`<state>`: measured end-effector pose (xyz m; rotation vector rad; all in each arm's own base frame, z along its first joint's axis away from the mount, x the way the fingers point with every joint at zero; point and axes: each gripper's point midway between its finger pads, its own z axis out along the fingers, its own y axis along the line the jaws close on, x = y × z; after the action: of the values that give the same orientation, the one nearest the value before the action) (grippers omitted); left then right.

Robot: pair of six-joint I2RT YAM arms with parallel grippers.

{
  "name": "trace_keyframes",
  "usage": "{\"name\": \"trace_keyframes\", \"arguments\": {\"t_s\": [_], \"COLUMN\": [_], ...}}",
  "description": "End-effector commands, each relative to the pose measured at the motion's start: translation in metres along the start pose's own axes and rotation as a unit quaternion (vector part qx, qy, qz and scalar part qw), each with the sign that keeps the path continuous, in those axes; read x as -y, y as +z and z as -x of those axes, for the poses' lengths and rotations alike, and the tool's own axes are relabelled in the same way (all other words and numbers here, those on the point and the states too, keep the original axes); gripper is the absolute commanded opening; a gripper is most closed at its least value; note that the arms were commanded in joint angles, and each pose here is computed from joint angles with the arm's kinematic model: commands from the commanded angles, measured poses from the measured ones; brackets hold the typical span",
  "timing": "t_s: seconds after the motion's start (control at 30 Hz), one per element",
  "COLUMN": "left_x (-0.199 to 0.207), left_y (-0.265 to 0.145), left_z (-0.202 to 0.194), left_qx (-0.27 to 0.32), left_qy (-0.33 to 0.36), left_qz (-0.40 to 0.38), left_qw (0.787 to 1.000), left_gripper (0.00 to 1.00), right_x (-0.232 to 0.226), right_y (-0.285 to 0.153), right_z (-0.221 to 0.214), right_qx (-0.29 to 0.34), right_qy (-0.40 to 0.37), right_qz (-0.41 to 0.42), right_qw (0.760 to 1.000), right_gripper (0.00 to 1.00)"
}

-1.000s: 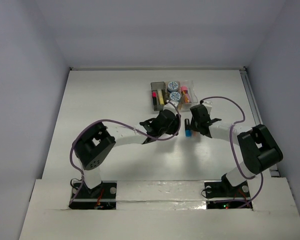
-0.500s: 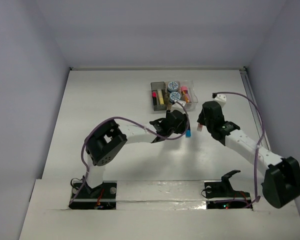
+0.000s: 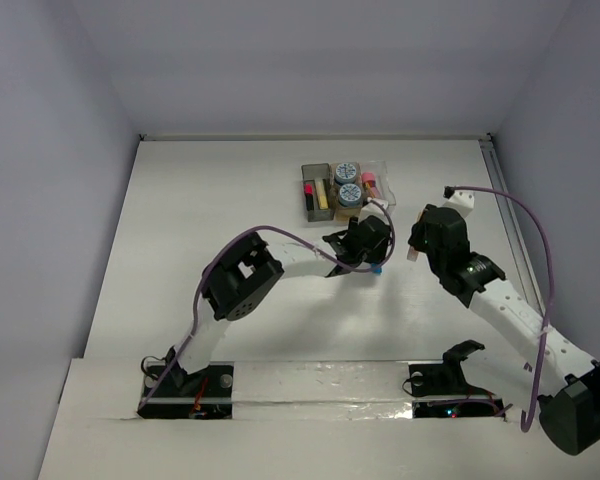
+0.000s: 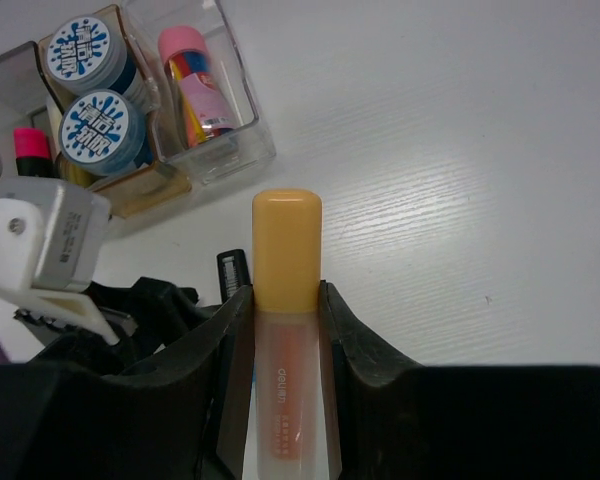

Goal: Sort the stationery into containers
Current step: Pick up the pen from the center of the board, then place the pen in the storage box.

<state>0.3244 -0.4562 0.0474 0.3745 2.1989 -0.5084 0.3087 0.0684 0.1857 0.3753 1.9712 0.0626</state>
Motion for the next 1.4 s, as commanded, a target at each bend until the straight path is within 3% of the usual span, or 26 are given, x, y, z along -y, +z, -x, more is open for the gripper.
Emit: {"name": "trace_keyframes", "arguments": {"t_s": [0.0, 0.2, 0.3, 0.4, 0.57, 0.83, 1.0, 1.07, 1.37], "left_x": [0.006, 0.002, -0.004, -0.018, -0.033, -0.05, -0.066, -0.07, -0.101], "left_y": [0.005, 0.021, 0.031, 0.027, -0.002, -0.079, -0.124, -0.142, -0.188], "left_z": [0.004, -0.012, -0.016, -0.023, -0.017, 0.019, 0.029, 0.032, 0.05], "left_qx": [0.0, -0.018, -0.019, -0.022, 0.0, 0.077, 0.102, 0.113, 0.147], "left_qy": [0.007, 0.022, 0.036, 0.042, 0.031, -0.031, -0.065, -0.081, -0.125], "left_qz": [0.014, 0.043, 0.075, 0.102, 0.11, 0.087, 0.074, 0.063, 0.056], "left_qw": [1.0, 0.999, 0.996, 0.994, 0.993, 0.993, 0.99, 0.988, 0.98], "left_gripper": [0.51, 0.5, 0.44, 0.23, 0.0, 0.0, 0.0, 0.0, 0.0], "right_x": [-0.006, -0.009, -0.01, -0.012, -0.014, -0.044, -0.103, -0.131, -0.208], "right_y": [-0.007, -0.009, -0.01, -0.011, -0.012, -0.006, 0.002, 0.012, 0.074], "right_z": [0.02, 0.02, 0.019, 0.018, 0.023, 0.025, 0.027, 0.023, 0.006], "right_qx": [0.026, 0.029, 0.028, 0.027, 0.034, 0.027, 0.021, 0.002, -0.041], "right_qy": [0.008, 0.014, 0.015, 0.017, 0.021, 0.023, 0.054, 0.058, 0.065], "right_qz": [0.01, 0.024, 0.029, 0.036, 0.041, 0.102, 0.223, 0.268, 0.319], "right_qw": [1.0, 0.999, 0.999, 0.999, 0.998, 0.994, 0.973, 0.962, 0.945], "right_gripper": [0.16, 0.16, 0.16, 0.16, 0.16, 0.17, 0.17, 0.17, 0.18]}}
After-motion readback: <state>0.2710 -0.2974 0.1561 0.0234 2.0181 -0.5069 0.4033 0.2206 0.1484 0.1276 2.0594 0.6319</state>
